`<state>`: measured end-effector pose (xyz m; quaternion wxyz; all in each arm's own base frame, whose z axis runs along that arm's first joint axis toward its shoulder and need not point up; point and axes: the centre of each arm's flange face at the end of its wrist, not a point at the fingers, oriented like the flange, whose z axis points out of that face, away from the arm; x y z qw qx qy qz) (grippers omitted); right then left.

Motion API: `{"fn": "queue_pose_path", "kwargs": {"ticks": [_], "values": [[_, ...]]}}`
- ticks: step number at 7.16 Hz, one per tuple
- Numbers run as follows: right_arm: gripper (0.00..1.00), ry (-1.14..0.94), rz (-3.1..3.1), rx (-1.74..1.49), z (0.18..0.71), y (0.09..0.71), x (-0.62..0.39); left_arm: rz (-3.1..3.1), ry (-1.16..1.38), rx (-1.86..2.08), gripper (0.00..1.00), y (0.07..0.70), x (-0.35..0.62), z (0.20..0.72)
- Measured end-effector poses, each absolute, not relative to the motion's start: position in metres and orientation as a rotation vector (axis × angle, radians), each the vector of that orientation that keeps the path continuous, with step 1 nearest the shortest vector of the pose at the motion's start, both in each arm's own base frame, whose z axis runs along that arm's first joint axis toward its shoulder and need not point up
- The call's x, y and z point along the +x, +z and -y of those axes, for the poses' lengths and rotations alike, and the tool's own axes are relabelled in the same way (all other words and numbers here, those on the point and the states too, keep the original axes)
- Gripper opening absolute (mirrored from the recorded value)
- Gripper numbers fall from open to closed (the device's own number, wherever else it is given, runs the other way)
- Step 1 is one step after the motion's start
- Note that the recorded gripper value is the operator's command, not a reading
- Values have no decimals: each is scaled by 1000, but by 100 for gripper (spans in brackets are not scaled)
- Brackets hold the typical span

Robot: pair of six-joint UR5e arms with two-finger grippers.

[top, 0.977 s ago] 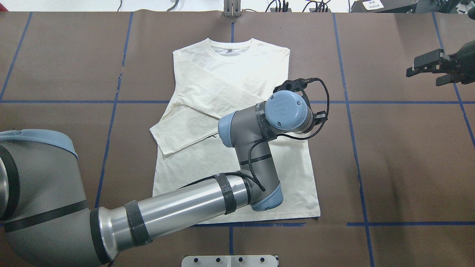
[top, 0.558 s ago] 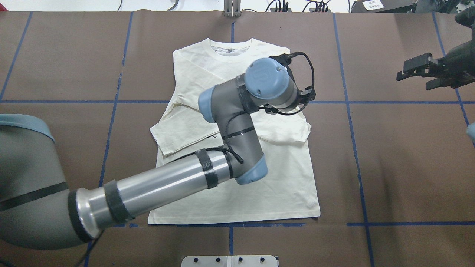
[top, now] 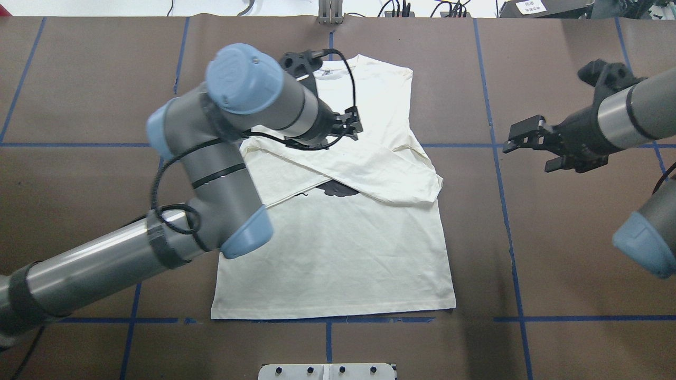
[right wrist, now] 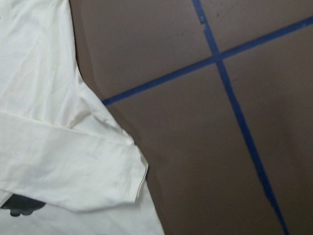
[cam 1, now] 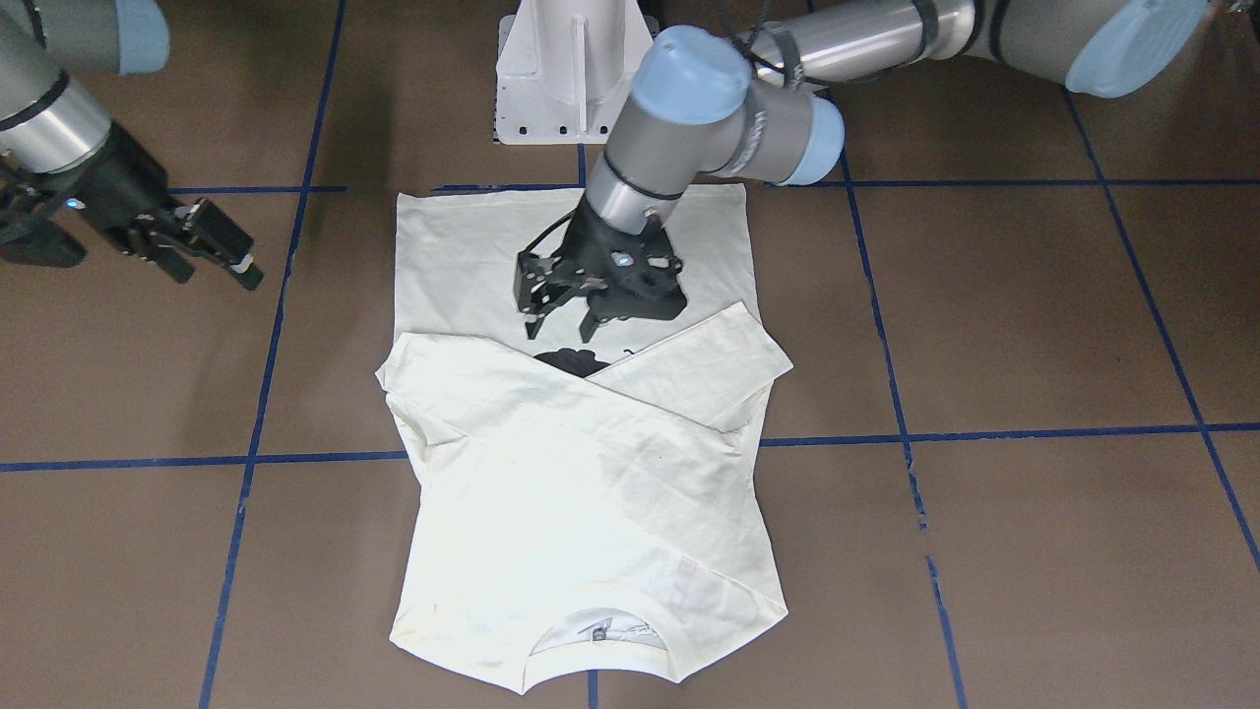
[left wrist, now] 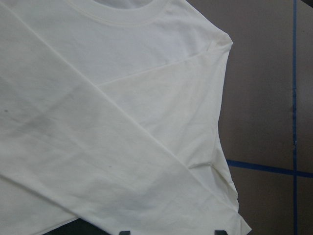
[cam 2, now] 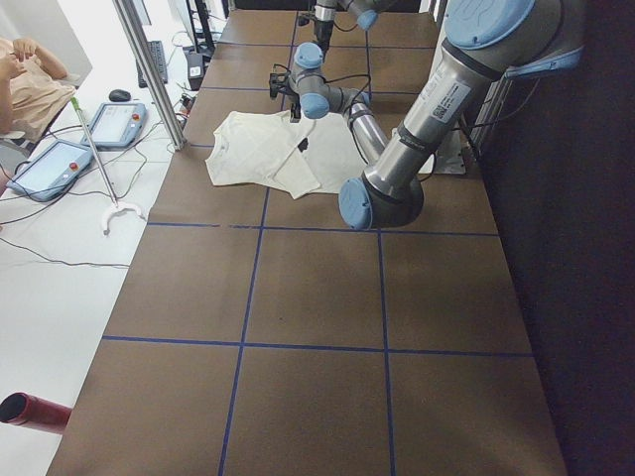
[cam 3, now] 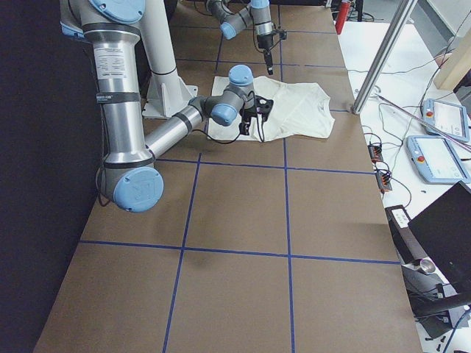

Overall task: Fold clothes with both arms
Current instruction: 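Release the sleeve and move both grippers to the shirt's near hem corners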

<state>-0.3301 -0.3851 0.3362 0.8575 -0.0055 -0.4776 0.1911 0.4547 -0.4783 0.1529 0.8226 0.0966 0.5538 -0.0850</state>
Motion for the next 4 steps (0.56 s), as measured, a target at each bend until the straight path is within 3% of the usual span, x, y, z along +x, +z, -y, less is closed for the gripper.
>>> {"fn": "queue_pose_path", "kwargs": {"ticks": [3, 4], "values": [[77, 469, 959, 23, 275, 336, -426, -1142, -167, 159, 62, 202, 422, 470], [77, 485, 933, 40, 240, 347, -445, -1138, -173, 151, 63, 207, 422, 471]]}}
